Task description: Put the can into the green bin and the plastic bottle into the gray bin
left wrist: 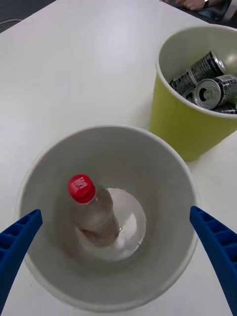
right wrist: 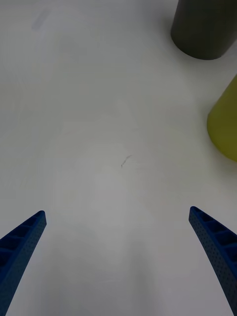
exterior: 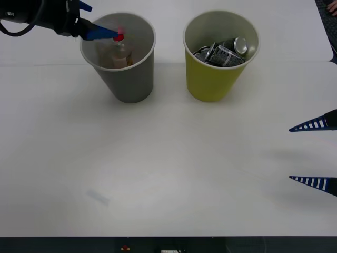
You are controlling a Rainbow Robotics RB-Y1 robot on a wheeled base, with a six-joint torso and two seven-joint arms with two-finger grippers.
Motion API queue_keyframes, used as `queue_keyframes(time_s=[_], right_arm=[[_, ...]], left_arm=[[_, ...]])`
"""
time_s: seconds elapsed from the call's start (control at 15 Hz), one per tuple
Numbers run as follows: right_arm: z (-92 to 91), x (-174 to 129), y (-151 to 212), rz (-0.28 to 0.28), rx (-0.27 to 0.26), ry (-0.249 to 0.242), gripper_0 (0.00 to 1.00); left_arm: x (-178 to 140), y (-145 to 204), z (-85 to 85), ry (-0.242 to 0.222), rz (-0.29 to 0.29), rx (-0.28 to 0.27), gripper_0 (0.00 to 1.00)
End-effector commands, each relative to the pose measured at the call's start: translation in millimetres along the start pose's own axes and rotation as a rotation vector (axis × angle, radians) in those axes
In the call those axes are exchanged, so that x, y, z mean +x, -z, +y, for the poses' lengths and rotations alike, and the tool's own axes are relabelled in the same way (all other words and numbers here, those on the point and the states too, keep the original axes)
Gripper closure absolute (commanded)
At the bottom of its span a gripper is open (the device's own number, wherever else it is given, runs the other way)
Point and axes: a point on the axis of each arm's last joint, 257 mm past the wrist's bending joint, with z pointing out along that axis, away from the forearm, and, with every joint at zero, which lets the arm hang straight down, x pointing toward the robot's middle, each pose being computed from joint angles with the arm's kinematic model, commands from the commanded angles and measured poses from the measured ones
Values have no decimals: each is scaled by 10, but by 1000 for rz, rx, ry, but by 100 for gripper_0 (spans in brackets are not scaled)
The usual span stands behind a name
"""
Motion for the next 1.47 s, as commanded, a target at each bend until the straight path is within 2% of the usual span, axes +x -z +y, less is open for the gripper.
queue_keyframes(time_s=[0.07,0.27,0.4,0.53,0.8,1.07,1.27,1.47], right_arm=[[0,0,0,0,0,0,0],[0,0,0,0,0,0,0],[0,0,0,0,0,0,0],[0,0,0,0,0,0,0],[0,0,0,0,0,0,0],[0,0,0,0,0,0,0],[0,0,0,0,0,0,0],[0,0,0,0,0,0,0]], left_arm=[[215,295,-14,-48,-45,32,0],[451,582,-56,-100,-70,29,0],[640,750,-112,-116,-79,28,0],[856,934,-193,-147,-88,33,0],[1264,1214,-460,-187,-97,79,0],[1679,1408,-758,-227,-60,127,0],[1940,1515,-847,-319,-8,132,0],[2197,1584,-982,-376,33,174,0]])
